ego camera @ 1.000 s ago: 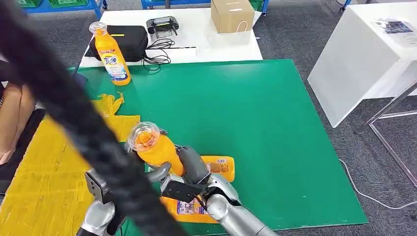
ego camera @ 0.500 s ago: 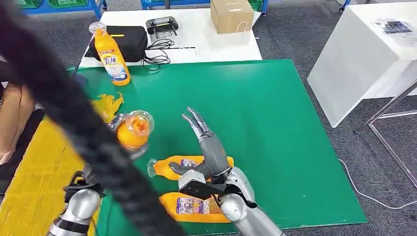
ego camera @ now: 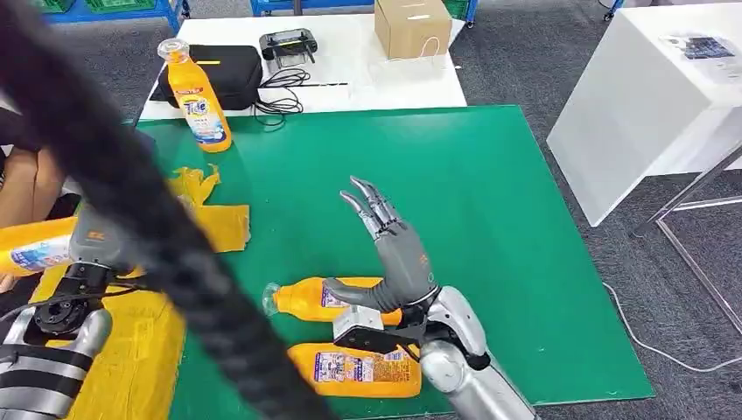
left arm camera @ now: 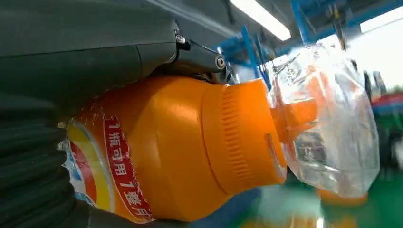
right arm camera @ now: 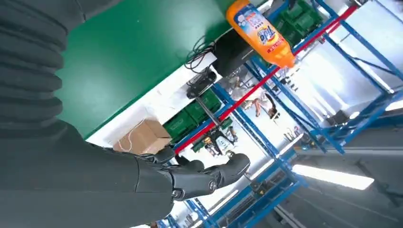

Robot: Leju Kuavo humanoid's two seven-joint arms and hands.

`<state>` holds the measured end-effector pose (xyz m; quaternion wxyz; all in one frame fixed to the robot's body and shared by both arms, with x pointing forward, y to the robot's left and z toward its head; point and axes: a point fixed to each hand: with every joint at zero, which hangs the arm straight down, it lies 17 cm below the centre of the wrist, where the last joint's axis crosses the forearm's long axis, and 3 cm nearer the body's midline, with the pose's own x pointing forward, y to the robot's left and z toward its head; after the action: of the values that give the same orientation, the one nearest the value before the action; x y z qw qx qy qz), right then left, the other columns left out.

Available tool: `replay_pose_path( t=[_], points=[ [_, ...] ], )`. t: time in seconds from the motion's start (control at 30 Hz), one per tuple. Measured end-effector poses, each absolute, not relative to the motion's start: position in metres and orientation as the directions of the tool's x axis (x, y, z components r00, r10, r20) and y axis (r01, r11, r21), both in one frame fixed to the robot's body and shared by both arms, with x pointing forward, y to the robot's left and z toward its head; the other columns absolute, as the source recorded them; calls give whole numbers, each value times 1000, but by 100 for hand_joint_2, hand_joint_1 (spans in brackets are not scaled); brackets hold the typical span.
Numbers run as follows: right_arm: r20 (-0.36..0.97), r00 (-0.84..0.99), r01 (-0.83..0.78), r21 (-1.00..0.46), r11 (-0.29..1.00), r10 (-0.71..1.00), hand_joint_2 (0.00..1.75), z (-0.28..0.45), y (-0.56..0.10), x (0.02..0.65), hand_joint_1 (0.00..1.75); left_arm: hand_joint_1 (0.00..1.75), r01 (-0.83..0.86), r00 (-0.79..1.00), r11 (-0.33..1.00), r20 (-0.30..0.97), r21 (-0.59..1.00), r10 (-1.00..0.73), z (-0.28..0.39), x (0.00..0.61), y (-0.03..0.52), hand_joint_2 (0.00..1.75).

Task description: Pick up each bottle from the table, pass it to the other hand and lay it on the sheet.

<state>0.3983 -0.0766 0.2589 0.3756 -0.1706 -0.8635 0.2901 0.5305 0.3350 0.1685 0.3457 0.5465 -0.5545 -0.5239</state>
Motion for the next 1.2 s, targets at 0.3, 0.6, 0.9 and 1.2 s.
replay_pose_path(
  t=[0.3, 0.6, 0.9, 1.2],
  points=[
    [517, -661, 81, -672, 736, 544, 175, 261, -73, 404, 0, 175, -44, -154, -170, -174, 985, -973, 82, 517, 352, 175],
    [512, -664, 82, -675, 733, 545, 175, 262, -72, 405, 0, 175, 0, -157, -172, -170, 985, -973, 64, 513, 352, 175],
    [483, -647, 45, -748, 662, 590, 175, 243, -58, 408, 0, 0, 7, -131, -31, -30, 999, -991, 47, 508, 333, 175],
    [459, -628, -4, -809, 588, 628, 175, 210, -55, 409, 0, 0, -75, -143, 151, 139, 986, -980, 69, 502, 303, 175]
  ],
)
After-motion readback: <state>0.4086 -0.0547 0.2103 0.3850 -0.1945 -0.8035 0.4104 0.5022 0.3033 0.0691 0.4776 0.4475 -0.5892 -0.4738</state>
